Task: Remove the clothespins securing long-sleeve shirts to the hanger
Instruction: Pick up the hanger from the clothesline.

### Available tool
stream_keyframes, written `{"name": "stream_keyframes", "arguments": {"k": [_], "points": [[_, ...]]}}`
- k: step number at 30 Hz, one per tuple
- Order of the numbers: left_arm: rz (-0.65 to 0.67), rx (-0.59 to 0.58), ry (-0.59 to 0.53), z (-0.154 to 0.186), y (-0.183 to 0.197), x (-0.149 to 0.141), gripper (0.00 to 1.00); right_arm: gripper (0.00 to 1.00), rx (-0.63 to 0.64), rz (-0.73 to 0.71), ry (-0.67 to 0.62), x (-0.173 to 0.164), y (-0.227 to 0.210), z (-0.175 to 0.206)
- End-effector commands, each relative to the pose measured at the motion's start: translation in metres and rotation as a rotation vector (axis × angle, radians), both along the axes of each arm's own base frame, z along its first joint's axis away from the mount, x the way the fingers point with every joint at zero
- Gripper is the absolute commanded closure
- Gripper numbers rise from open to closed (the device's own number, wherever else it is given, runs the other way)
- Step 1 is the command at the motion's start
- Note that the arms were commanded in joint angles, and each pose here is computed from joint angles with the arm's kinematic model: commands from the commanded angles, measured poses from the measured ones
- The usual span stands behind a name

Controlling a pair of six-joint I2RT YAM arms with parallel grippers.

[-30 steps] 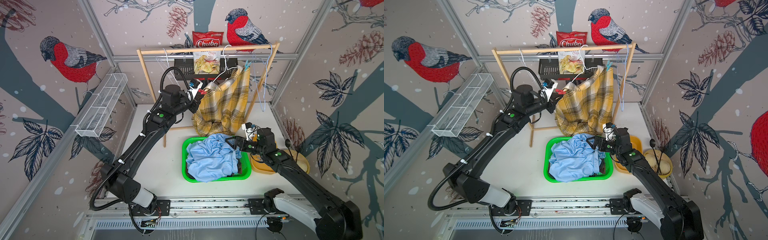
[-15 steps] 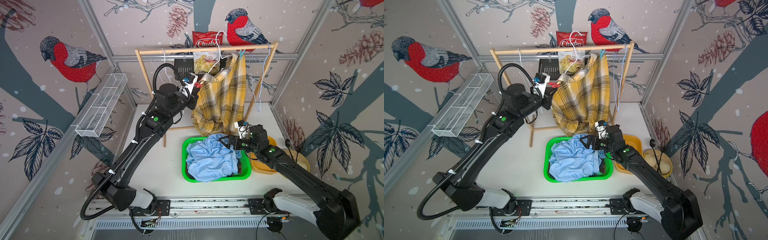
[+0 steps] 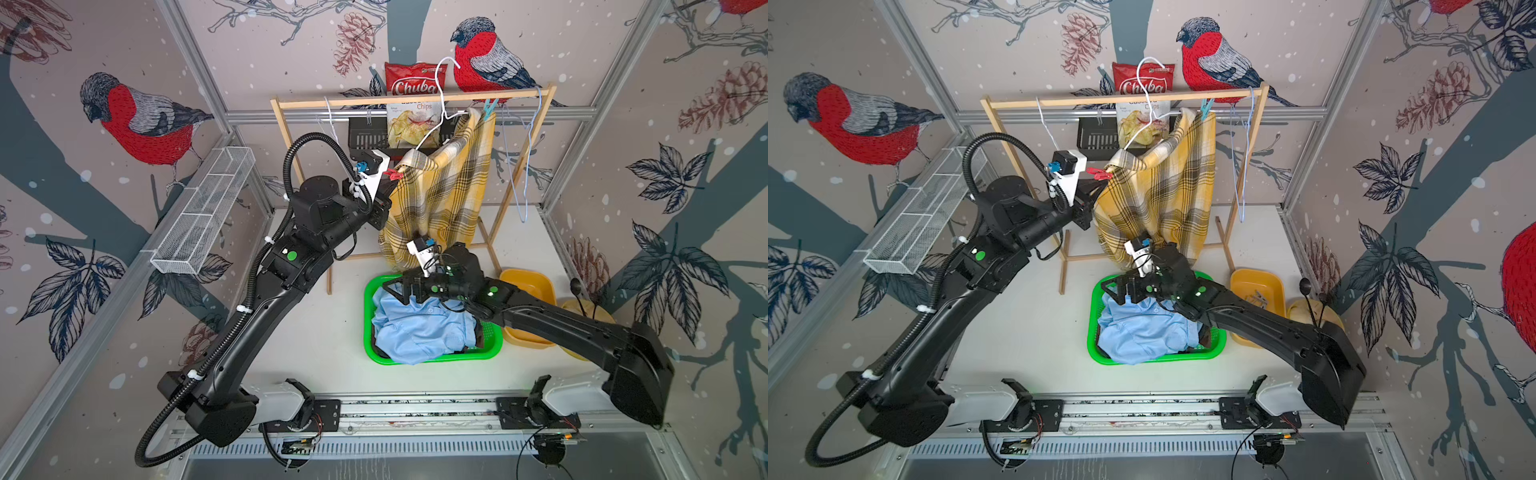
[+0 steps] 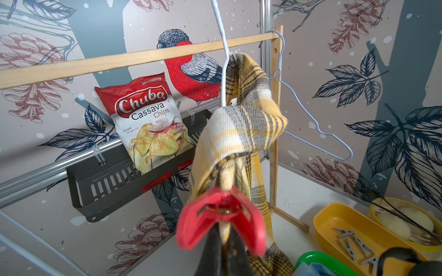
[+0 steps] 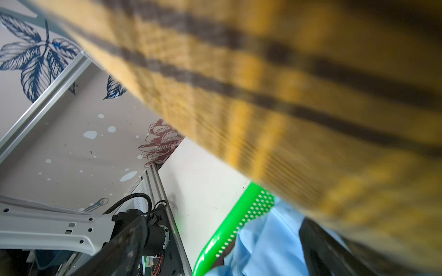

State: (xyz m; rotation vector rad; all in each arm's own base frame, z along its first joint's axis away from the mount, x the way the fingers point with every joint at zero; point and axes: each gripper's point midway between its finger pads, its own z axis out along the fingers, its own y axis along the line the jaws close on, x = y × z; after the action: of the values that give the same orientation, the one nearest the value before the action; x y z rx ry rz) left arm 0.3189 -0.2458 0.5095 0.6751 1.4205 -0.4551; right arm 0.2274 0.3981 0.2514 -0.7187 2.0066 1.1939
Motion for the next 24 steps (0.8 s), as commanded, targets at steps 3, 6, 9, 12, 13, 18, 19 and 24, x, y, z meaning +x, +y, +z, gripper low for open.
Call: {"name": "stream_keyframes", "arguments": {"k": [3, 6, 9, 12, 13, 18, 19, 24], "points": [[-0.045, -0.075, -0.084, 0.036, 0.008, -0.030, 1.00, 0.00, 0.035, -0.049, -0.098, 0.031, 0.035, 0.011], [-0.062, -0.098, -0.104, 0.046, 0.017, -0.047, 1.00, 0.00, 0.027, -0.134, -0.131, 0.061, 0.040, 0.011], [-0.059, -0.116, -0.122, 0.054, 0.028, -0.062, 1.00, 0.00, 0.018, -0.205, -0.148, 0.090, 0.038, 0.016], [-0.051, -0.137, -0.145, 0.062, 0.041, -0.078, 1.00, 0.00, 0.020, -0.261, -0.189, 0.110, 0.033, 0.032], [-0.041, -0.149, -0.156, 0.065, 0.047, -0.083, 1.00, 0.00, 0.017, -0.278, -0.206, 0.115, 0.032, 0.038], [-0.031, -0.187, -0.185, 0.078, 0.070, -0.112, 1.00, 0.00, 0.014, -0.338, -0.277, 0.127, 0.026, 0.074], [-0.033, -0.198, -0.196, 0.082, 0.075, -0.119, 1.00, 0.00, 0.015, -0.349, -0.292, 0.128, 0.024, 0.081], [-0.067, -0.245, -0.248, 0.100, 0.094, -0.156, 1.00, 0.00, 0.034, -0.425, -0.360, 0.132, 0.011, 0.117]]}}
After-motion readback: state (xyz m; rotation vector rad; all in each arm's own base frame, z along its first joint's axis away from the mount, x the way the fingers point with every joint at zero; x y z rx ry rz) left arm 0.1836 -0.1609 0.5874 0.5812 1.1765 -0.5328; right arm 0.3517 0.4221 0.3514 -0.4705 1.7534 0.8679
